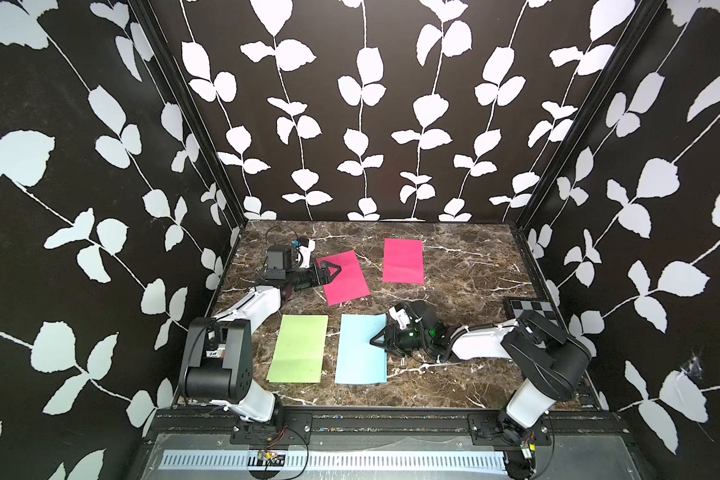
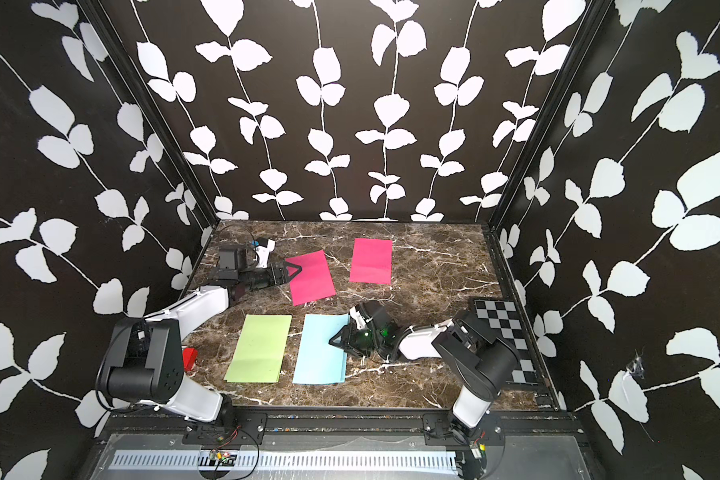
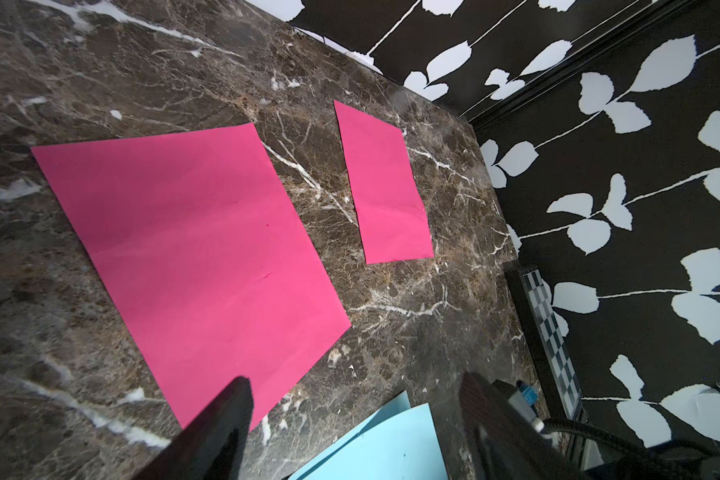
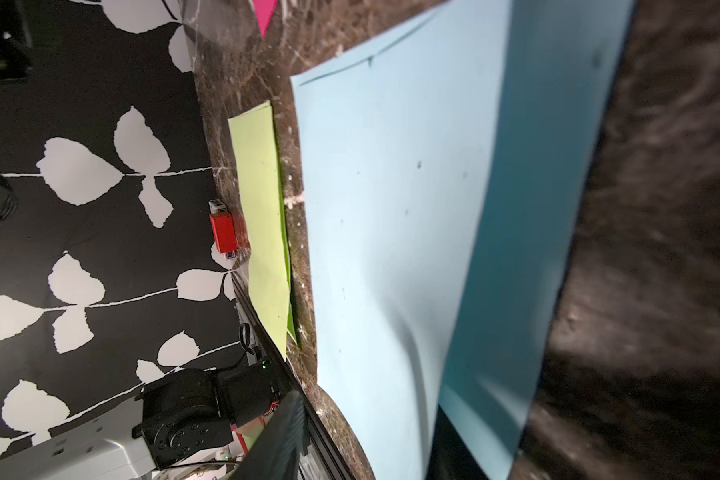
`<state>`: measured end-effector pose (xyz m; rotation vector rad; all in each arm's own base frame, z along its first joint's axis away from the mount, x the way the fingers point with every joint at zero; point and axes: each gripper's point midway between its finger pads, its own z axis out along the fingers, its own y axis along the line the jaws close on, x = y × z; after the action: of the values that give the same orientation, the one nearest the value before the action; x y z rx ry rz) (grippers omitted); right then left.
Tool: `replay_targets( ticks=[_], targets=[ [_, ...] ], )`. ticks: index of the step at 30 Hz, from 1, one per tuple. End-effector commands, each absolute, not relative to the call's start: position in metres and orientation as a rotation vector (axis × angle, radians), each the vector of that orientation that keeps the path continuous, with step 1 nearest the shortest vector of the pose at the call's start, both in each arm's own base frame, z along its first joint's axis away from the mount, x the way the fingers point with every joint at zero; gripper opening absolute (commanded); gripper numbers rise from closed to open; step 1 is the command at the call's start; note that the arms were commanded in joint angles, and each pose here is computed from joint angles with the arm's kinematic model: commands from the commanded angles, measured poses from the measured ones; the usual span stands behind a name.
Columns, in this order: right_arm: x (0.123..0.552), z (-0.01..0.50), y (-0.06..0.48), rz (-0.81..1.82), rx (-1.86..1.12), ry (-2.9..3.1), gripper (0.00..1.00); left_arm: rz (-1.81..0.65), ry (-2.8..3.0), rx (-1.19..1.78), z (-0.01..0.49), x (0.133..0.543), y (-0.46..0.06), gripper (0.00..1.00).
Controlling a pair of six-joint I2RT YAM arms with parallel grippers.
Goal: Sort the scattered colored papers by color
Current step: Place the colored paper, then pick up the colored paper from the center of the board.
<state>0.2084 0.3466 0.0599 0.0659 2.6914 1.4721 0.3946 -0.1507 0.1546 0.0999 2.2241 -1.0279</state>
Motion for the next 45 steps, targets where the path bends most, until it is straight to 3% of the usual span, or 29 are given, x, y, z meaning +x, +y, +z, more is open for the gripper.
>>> replay_targets(
  ticks=[1,25,30,35,41,45],
  targets=[
    [0.217,0.083,0.35,1.461,0.024,2.656,0.45,-1.044,2.2,0.111,0.157,0.393,-0.151,0.8],
    [0.206,0.076,0.301,1.148,0.073,2.766,0.46,-1.024,2.223,0.088,0.152,0.396,-0.147,0.81],
    [0.238,0.103,0.309,0.988,-0.106,2.718,0.47,-1.001,2.283,0.016,0.138,0.402,-0.142,0.81],
    [0.295,0.144,0.319,0.962,-0.176,2.598,0.47,-1.013,2.326,-0.085,0.123,0.409,-0.137,0.81],
    [0.371,0.145,0.332,0.98,-0.158,2.547,0.49,-1.014,2.323,-0.182,0.115,0.423,-0.126,0.81],
    [0.396,0.115,0.367,1.077,-0.252,2.594,0.49,-1.046,2.315,-0.25,0.102,0.434,-0.12,0.81]
  ],
)
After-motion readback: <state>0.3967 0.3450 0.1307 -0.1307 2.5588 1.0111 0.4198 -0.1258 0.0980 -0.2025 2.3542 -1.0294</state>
